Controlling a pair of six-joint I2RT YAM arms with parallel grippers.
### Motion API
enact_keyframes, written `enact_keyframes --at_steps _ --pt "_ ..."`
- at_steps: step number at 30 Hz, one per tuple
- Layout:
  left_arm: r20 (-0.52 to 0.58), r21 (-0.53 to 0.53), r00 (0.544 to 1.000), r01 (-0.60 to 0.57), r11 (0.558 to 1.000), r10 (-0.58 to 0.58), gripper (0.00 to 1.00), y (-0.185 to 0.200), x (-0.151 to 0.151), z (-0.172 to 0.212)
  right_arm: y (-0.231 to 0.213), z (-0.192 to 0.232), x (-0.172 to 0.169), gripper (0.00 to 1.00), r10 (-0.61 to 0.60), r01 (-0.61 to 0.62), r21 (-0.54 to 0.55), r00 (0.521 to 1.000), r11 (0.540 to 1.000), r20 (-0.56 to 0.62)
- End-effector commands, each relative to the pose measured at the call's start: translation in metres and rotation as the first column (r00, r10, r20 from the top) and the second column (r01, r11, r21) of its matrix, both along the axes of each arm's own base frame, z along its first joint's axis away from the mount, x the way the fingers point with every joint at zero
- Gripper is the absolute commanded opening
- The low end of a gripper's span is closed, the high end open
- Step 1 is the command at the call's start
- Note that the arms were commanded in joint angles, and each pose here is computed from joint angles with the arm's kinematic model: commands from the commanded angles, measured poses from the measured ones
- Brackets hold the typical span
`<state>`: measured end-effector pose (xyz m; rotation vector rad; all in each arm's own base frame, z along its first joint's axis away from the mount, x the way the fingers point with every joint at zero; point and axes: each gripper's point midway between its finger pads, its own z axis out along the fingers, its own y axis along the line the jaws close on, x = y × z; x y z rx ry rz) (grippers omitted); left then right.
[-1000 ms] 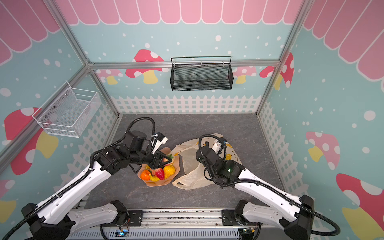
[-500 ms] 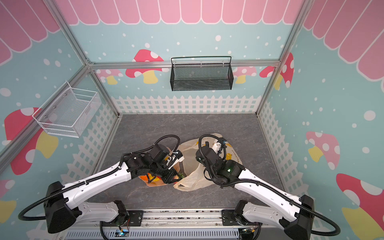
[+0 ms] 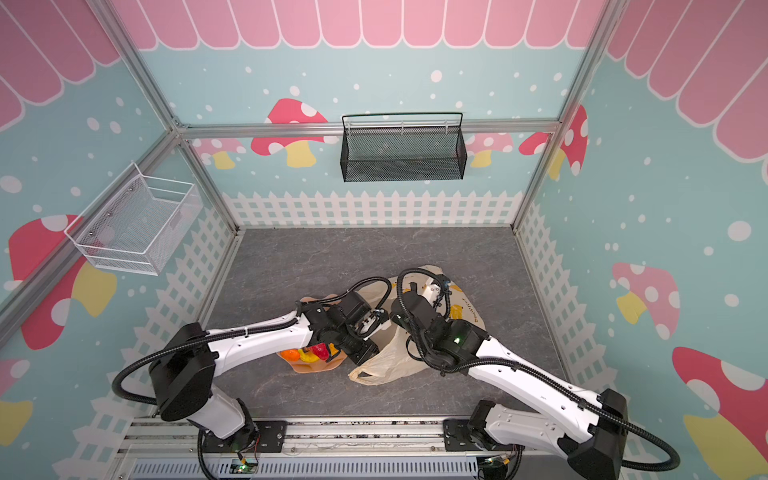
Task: Place the fruits into the plastic bag
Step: 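Lower the strawberry into the bag with the left gripper and release it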
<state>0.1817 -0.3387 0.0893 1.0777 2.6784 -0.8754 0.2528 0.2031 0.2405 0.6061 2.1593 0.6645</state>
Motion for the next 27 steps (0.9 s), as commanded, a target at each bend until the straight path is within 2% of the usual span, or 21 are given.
enact_keyframes --at_steps 1,10,16,23,27 --pt "0.011 -0.084 1.000 0.016 0.996 -0.016 0.15 -0.028 0.011 0.017 0.003 -0.004 0.001 0.00 0.001 -0.001 0.016 1.000 1.000 -0.007" --pt "-0.085 -0.148 0.996 -0.044 0.988 0.032 0.15 -0.050 0.027 0.016 0.008 -0.010 -0.001 0.00 0.016 -0.015 0.042 1.000 0.999 -0.015" --pt "-0.152 -0.260 0.987 -0.083 0.962 0.044 0.15 -0.071 0.038 0.032 0.011 -0.012 0.000 0.00 0.020 -0.020 0.055 1.000 0.998 -0.013" --pt "-0.227 -0.321 0.971 -0.149 0.935 0.077 0.15 -0.088 0.045 0.021 0.014 -0.011 0.002 0.00 0.016 -0.018 0.097 1.000 0.995 0.020" --pt "-0.281 -0.391 0.957 -0.188 0.901 0.078 0.15 -0.101 0.047 0.027 0.012 -0.011 0.003 0.00 0.003 -0.007 0.115 0.999 0.993 0.036"
